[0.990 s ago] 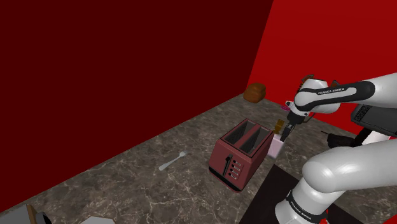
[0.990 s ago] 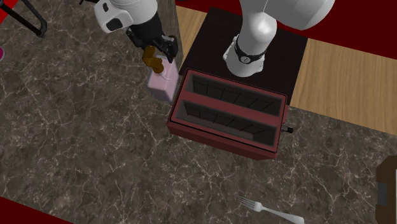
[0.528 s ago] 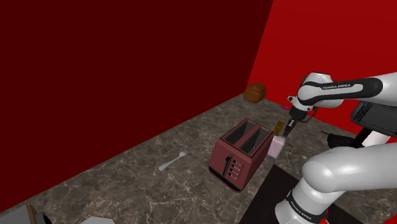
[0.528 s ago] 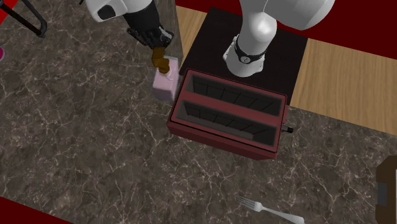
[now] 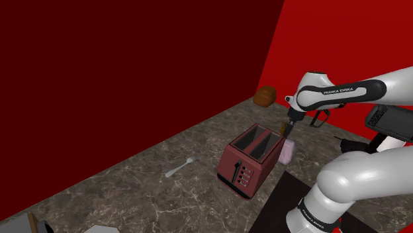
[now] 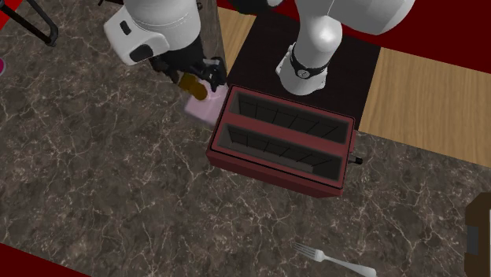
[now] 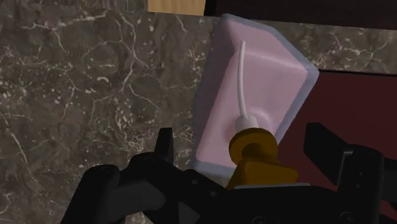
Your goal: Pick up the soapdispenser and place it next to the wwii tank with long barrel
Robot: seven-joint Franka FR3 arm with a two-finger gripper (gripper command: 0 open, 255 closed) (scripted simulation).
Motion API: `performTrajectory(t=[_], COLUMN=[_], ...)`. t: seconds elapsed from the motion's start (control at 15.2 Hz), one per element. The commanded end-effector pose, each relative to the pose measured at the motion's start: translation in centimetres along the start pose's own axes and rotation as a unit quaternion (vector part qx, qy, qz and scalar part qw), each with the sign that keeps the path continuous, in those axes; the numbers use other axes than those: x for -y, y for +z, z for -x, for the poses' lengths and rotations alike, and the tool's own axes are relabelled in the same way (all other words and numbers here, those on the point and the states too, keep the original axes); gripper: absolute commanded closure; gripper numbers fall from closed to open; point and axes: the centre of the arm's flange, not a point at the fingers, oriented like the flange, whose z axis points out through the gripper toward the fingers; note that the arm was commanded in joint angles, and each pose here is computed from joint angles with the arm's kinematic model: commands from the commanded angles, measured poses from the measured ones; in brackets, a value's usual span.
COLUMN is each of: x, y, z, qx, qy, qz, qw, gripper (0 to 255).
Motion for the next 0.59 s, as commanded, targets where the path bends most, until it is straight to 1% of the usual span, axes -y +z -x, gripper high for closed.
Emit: performTrajectory(t=[0.0, 0.07, 0.53], x=[1.9, 2.1, 1.9], y=[-0.3, -0.3, 3.7], z=[-2.7, -2.9, -2.9], qx=[0.001, 0.001, 0.001], qy=[-0.025, -0.028, -0.028], qz=[0.021, 0.023, 0.023], qw=[0.9994, 0.9993, 0.9993], gripper=[0, 0, 0])
